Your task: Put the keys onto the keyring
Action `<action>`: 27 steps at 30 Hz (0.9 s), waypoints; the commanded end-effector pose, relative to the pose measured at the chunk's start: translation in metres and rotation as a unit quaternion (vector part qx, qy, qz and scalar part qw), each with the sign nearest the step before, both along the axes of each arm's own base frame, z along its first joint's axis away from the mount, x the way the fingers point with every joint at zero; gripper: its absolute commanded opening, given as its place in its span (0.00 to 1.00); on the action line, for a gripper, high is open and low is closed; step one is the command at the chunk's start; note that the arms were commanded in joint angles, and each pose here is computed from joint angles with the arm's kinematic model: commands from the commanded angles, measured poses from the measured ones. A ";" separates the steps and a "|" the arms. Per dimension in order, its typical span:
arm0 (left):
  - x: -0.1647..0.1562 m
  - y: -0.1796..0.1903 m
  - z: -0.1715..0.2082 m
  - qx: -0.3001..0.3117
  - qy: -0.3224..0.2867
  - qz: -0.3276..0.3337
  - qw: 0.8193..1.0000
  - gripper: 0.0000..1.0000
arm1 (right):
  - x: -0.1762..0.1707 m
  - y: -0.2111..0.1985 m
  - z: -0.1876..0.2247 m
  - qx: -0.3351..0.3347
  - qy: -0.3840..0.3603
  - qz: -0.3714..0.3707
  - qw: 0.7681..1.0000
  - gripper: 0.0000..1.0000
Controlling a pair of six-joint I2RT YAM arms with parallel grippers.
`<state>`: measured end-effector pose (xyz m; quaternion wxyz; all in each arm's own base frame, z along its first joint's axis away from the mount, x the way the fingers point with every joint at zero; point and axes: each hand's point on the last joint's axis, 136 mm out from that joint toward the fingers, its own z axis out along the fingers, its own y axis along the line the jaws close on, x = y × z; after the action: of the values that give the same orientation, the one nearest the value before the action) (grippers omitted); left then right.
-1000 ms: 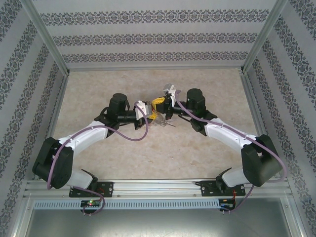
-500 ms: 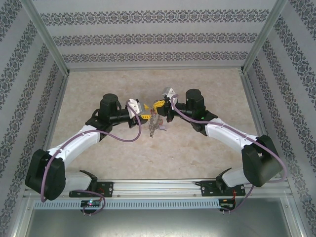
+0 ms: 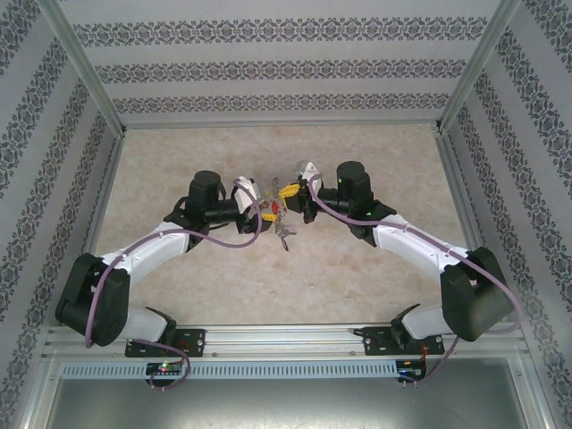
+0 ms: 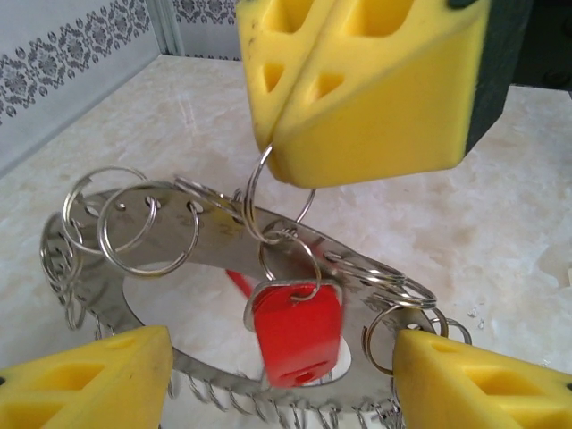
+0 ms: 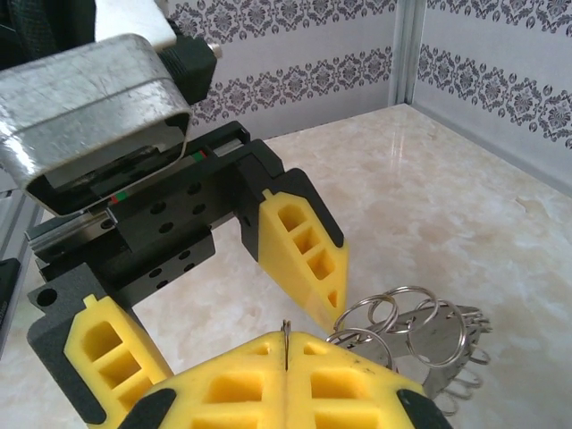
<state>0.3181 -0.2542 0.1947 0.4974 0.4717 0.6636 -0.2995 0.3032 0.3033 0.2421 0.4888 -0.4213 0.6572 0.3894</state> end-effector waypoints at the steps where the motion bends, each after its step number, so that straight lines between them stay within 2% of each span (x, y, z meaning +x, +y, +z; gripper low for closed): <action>1: 0.009 -0.001 0.010 -0.017 -0.007 0.001 1.000 0.66 | -0.001 0.001 0.047 0.034 -0.065 0.013 0.997 0.00; 7: 0.013 -0.006 0.014 -0.036 -0.011 -0.005 0.999 0.63 | -0.005 0.003 0.053 0.039 -0.068 0.024 0.997 0.00; 16: 0.015 -0.011 0.016 -0.032 -0.025 -0.026 0.999 0.61 | -0.011 0.005 0.054 0.037 -0.072 0.045 0.996 0.00; 17: 0.015 -0.012 0.016 -0.031 -0.027 -0.029 0.999 0.59 | -0.011 0.005 0.053 0.035 -0.071 0.045 0.996 0.00; 21: 0.014 -0.013 0.017 -0.027 -0.036 -0.040 0.998 0.37 | -0.012 0.006 0.054 0.033 -0.075 0.046 0.996 0.00; 24: 0.012 -0.013 0.016 -0.022 -0.038 -0.045 0.998 0.29 | -0.013 0.006 0.054 0.033 -0.074 0.049 0.995 0.00; 27: 0.009 -0.013 0.016 -0.021 -0.036 -0.052 0.998 0.16 | -0.015 0.007 0.054 0.033 -0.075 0.052 0.995 0.00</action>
<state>0.3242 -0.2680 0.2013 0.5057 0.4937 0.6271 -0.3276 0.3001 0.3065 0.2575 0.4973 -0.4407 0.6364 0.3918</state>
